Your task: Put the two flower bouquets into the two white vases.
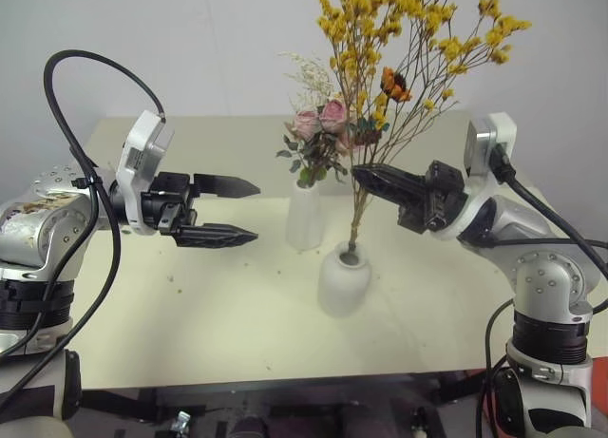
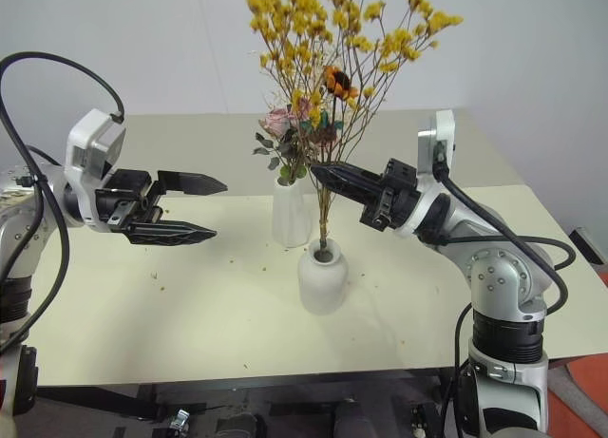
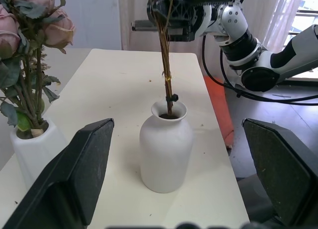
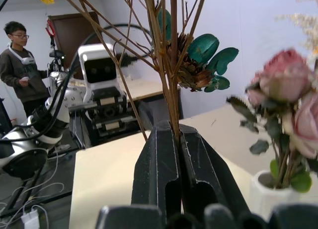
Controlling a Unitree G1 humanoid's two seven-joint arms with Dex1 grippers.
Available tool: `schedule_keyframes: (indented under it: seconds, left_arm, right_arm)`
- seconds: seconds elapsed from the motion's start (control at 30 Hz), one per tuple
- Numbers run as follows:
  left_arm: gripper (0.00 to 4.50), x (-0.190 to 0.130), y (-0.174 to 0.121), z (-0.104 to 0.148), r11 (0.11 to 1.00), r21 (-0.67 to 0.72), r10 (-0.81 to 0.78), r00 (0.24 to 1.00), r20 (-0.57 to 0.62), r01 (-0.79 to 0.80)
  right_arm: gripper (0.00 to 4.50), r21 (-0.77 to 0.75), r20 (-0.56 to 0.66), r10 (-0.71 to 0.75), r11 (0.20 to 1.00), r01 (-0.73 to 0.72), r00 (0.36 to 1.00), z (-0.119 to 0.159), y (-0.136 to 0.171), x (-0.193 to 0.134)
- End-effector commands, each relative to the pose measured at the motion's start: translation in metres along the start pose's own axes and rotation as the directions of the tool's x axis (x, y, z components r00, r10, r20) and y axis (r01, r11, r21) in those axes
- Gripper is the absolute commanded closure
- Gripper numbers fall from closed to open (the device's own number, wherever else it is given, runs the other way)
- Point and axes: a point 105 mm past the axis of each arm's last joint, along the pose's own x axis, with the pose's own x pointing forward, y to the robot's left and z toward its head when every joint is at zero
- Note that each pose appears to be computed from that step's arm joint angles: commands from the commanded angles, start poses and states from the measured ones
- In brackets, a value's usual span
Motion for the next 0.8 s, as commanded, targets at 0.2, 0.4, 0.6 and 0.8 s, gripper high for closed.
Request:
schedule_keyframes:
  seconds: [0.2, 0.4, 0.6, 0.8]
  left_arm:
    - [0.00, -0.003, -0.006, 0.007, 1.000, 0.024, -0.008, 1.000, 0.002, 0.008]
    - [0.00, -0.003, -0.007, 0.007, 1.000, 0.020, -0.007, 1.000, -0.001, 0.007]
    - [0.00, -0.004, -0.007, 0.007, 1.000, 0.020, -0.004, 1.000, -0.005, 0.004]
    - [0.00, -0.004, -0.007, 0.006, 1.000, 0.018, -0.002, 1.000, -0.006, 0.003]
  right_arm:
    - [4.48, -0.031, -0.036, -0.018, 0.999, 0.017, 0.999, -0.012, -0.004, -0.006]
    - [4.48, -0.008, -0.072, -0.024, 1.000, 0.024, 0.997, -0.032, -0.005, -0.010]
    - [4.48, -0.013, -0.076, -0.035, 0.999, 0.034, 0.997, -0.043, -0.005, -0.012]
    - [3.48, 0.017, -0.077, -0.037, 0.999, 0.039, 0.996, -0.049, -0.004, -0.013]
